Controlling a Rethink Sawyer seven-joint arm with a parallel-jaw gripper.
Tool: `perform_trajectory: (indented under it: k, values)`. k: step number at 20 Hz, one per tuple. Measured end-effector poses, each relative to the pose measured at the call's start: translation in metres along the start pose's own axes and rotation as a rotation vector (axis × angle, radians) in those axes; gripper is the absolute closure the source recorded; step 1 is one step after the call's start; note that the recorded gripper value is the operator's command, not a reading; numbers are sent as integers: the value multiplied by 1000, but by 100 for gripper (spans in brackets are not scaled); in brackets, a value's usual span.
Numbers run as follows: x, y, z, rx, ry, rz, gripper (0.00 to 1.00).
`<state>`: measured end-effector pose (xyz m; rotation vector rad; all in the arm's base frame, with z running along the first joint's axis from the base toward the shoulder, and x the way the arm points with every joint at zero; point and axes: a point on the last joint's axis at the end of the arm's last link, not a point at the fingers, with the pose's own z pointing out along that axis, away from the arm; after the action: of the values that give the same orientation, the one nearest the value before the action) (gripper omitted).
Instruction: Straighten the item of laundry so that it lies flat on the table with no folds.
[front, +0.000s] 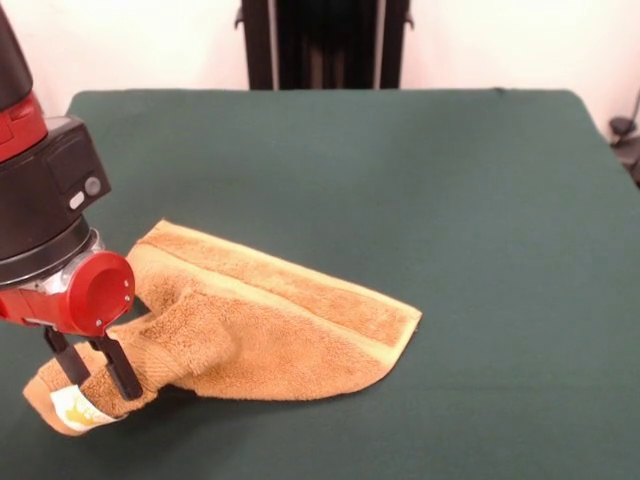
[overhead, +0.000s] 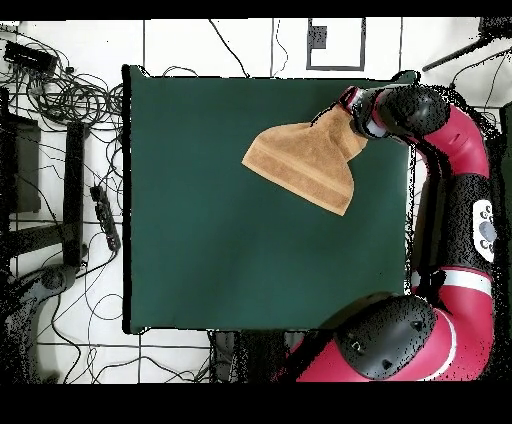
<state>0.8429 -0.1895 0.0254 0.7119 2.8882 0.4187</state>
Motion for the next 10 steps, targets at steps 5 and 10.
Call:
perform_trajectory:
  k: [5,10]
  values:
    - [1,-1,2,-1,3,1,0]
    - [1,-1,2,-1,3,1,0]
